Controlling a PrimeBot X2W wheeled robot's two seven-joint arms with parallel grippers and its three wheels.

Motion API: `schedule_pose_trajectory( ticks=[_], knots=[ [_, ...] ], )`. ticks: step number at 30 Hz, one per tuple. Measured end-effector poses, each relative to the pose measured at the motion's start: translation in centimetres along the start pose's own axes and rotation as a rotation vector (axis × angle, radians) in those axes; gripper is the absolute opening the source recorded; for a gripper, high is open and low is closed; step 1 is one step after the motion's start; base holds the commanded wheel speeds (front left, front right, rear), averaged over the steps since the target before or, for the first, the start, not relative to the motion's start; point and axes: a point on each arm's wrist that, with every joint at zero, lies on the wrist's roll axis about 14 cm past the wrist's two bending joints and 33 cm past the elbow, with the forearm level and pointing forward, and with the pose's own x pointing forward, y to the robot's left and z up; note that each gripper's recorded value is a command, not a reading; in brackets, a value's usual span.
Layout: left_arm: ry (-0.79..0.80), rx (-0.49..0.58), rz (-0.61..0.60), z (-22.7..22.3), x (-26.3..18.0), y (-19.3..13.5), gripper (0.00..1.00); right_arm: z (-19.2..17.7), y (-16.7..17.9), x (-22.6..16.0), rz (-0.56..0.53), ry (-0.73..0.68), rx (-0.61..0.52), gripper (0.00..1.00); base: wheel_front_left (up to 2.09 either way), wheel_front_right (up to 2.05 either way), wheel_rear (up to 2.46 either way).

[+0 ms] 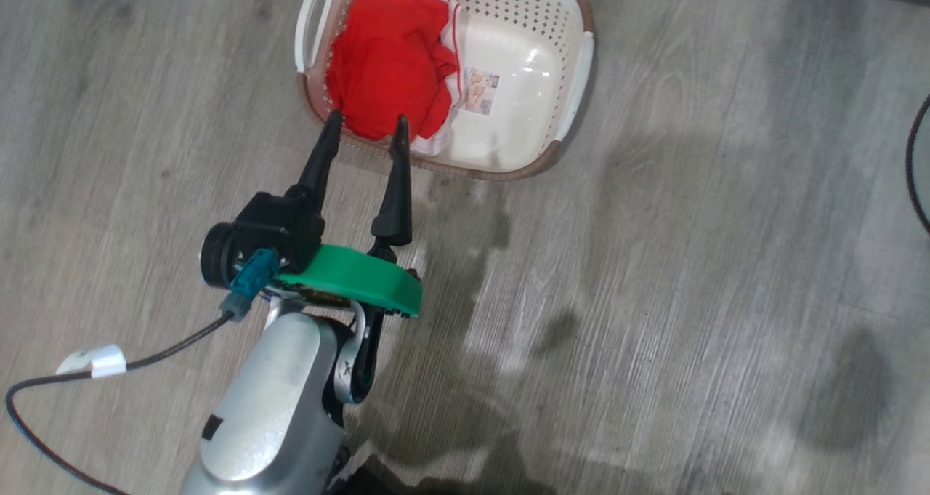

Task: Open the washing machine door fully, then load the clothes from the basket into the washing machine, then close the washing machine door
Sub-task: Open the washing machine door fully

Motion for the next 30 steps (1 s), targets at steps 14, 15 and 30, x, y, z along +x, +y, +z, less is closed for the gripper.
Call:
schedule_pose_trajectory(
  ticks=[14, 15, 30],
  knots=[
    [0.017, -0.001, 0.037, -0.4, -0.5, 1.0, 1.0, -0.8, 1.4, 1.6, 0.018, 0.064, 0.045, 0.0, 0.0, 0.0, 0.0],
    [0.017, -0.001, 0.037, -0.4, -0.5, 1.0, 1.0, -0.8, 1.4, 1.6, 0.018, 0.064, 0.045, 0.0, 0.0, 0.0, 0.0],
    [-0.011, -0.016, 0.028, 0.8, -0.6, 0.6, 1.0, -2.2, 2.2, 0.7, 0.018, 0.186, 0.029, 0.0, 0.0, 0.0, 0.0]
  ],
)
